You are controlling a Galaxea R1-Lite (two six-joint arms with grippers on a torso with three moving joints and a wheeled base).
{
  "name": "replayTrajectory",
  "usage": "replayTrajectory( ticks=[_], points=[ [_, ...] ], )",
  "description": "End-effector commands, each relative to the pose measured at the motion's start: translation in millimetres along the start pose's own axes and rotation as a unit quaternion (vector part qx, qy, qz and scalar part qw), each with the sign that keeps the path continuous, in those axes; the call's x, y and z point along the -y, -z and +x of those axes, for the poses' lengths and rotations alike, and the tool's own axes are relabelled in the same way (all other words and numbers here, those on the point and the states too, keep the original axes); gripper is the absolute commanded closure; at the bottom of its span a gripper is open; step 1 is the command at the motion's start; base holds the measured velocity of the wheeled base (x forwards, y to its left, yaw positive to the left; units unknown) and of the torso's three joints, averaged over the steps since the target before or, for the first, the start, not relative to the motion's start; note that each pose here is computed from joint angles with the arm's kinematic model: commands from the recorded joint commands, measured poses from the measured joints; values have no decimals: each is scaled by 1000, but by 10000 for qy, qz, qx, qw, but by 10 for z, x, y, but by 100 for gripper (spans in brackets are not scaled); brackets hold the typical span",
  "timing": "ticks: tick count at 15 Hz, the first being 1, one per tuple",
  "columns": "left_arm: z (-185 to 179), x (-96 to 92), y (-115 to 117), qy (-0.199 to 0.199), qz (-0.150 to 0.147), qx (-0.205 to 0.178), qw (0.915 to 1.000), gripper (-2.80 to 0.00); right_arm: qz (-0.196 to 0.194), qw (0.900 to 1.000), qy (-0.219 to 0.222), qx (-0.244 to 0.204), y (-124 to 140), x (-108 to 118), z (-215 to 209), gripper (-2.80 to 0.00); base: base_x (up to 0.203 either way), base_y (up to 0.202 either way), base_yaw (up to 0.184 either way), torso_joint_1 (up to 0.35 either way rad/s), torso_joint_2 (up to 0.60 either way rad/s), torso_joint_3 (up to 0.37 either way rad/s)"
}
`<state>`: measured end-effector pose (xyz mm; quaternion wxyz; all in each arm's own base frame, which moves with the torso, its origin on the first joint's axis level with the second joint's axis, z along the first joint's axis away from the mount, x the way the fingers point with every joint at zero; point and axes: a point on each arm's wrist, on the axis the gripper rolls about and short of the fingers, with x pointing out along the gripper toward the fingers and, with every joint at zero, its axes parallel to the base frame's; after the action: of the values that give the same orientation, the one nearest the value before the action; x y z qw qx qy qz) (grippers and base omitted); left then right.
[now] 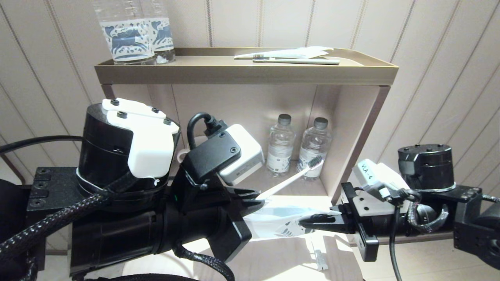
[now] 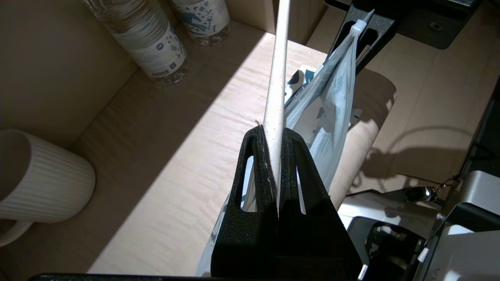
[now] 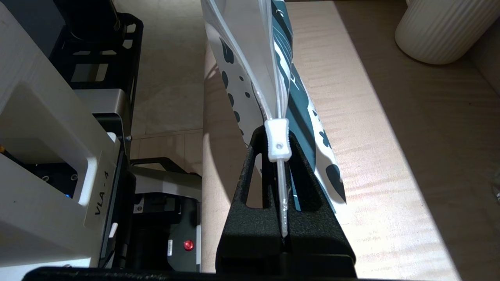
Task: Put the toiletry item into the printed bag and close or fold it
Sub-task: Place the toothbrush in the storage bag
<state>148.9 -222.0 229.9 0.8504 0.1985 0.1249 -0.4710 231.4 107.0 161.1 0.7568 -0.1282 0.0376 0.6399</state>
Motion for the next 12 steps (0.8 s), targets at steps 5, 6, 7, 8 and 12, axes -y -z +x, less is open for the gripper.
replayTrajectory(
  ticks=[5,6,7,8,12],
  points=[
    [-78,-6,-1,-7,136,-47,9999,0,16,10000,12,-5,26,31,-2,0,0,0,0,0,0,0],
    [-76,-33,13,-46,143,-102,9998,0,15,10000,20,-5,25,33,-6,0,0,0,0,0,0,0],
    [-69,-54,22,-79,146,-133,9998,0,11,10000,22,-3,23,32,-7,0,0,0,0,0,0,0],
    [-62,-107,39,-164,185,-176,9995,0,18,10000,26,-10,27,37,-3,0,0,0,0,0,0,0],
    [-58,-195,71,-294,436,-336,9981,0,43,10000,25,-29,43,48,8,0,0,0,0,0,0,0]
  ],
)
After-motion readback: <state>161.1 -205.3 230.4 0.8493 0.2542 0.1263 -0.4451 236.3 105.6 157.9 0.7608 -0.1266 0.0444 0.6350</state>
